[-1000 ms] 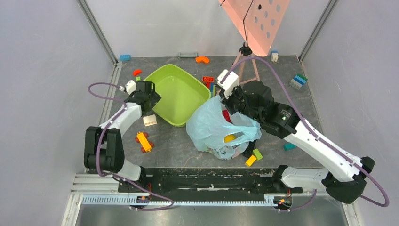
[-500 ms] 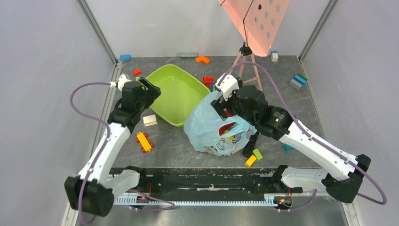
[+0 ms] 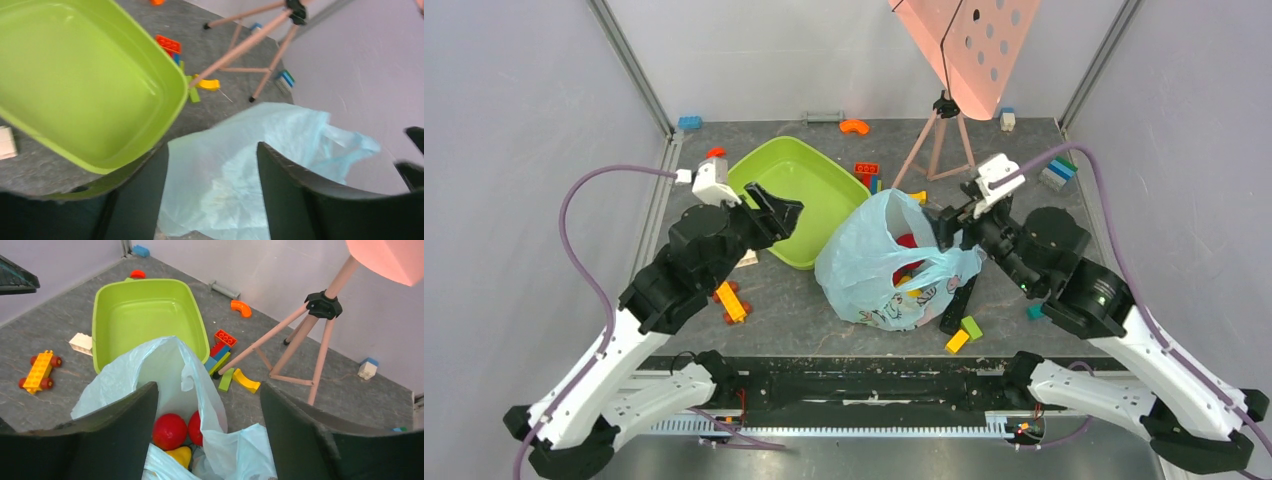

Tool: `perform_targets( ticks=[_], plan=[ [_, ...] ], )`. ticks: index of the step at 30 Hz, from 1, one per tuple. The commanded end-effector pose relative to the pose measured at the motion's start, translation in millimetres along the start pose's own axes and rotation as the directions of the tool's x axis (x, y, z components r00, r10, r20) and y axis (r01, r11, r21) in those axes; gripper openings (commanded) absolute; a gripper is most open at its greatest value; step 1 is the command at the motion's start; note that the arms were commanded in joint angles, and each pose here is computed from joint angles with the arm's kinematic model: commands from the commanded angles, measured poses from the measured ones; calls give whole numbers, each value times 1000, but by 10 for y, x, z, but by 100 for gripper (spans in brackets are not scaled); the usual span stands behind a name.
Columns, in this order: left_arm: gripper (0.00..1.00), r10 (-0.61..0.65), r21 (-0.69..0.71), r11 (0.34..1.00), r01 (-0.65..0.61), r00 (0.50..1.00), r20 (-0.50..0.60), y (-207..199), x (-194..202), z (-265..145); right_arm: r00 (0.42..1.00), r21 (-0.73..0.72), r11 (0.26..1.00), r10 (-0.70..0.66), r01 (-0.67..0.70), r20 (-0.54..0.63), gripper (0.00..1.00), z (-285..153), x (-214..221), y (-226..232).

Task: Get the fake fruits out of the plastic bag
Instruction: Adjust the plastic bag at the center of the board.

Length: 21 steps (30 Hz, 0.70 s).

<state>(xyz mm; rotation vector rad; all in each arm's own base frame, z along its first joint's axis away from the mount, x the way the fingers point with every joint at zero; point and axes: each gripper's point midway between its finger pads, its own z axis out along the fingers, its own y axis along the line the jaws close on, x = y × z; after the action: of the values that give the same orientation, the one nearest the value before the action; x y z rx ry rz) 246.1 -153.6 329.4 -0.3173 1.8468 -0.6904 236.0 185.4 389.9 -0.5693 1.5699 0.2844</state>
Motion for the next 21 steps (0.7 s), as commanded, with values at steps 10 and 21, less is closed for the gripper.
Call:
perform_targets(
  ticks=[10, 21],
  plan=[
    [3, 262, 334, 910, -248, 965, 2, -1719, 242, -308, 986, -114, 979, 164, -167, -39, 0, -138, 176, 259],
    [2, 387, 359, 868, -344, 920, -55, -2166, 1024, -61, 977, -119, 978, 154, -172, -145, 0, 32, 474, 323]
  ],
)
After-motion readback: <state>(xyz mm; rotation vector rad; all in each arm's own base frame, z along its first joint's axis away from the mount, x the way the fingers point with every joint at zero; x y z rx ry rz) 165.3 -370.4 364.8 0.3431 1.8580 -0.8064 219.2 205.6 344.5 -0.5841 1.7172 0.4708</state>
